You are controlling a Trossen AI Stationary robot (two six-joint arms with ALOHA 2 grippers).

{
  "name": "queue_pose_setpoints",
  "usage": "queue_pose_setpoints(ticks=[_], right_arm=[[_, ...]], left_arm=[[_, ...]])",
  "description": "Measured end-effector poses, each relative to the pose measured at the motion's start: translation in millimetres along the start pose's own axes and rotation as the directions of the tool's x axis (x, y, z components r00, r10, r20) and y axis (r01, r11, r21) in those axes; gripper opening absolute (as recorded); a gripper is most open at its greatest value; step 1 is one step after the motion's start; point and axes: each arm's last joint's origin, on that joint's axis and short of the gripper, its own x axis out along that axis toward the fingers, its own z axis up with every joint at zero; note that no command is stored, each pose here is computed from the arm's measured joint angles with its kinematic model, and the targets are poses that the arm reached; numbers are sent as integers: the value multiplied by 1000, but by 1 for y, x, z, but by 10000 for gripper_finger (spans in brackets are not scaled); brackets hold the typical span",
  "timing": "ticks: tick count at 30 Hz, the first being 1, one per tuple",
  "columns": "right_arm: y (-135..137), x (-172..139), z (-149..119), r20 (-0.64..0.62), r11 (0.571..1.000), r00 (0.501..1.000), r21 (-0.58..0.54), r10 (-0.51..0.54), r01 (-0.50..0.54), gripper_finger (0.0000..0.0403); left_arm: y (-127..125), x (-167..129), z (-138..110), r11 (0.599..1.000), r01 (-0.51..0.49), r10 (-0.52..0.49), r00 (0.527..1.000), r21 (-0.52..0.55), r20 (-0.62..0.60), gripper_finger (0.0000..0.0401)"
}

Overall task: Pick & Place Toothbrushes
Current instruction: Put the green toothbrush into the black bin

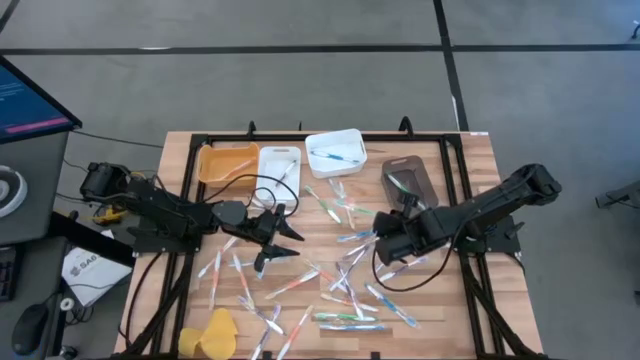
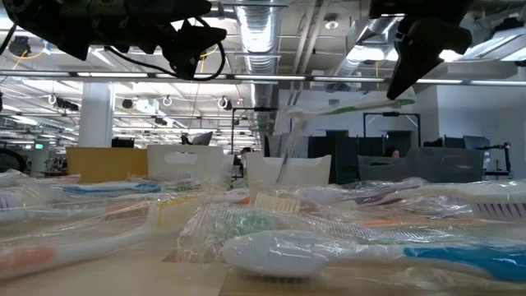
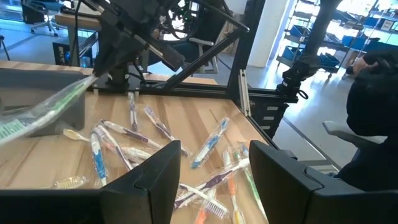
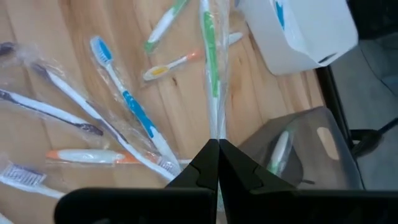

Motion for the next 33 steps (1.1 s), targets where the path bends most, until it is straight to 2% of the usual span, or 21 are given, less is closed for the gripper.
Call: queue_pose_setpoints(ticks=[5,12,19,25,33], right_arm=[[-3,-7,-5,-14,996,998,53,-68,69,0],[-5,-31,-9,35,979,988,146,-148,141,0],[-15,-50,-19,-7,926,974,307,-227,218,0],[-27,-53,-27,-28,904,983,390,-180,177,0],[-54,-51,-59,-64,862,991,489,-120,136,0]], left_arm=[[0,0,0,1000,0,0,1000,0,0,186],[0,0,0,1000,0,0,1000,0,0,186],[0,0,0,1000,0,0,1000,0,0,186],[0,0,-1,1000,-2,2,1000,-1,-8,186],[0,0,-2,1000,-3,3,1000,-2,-19,186]])
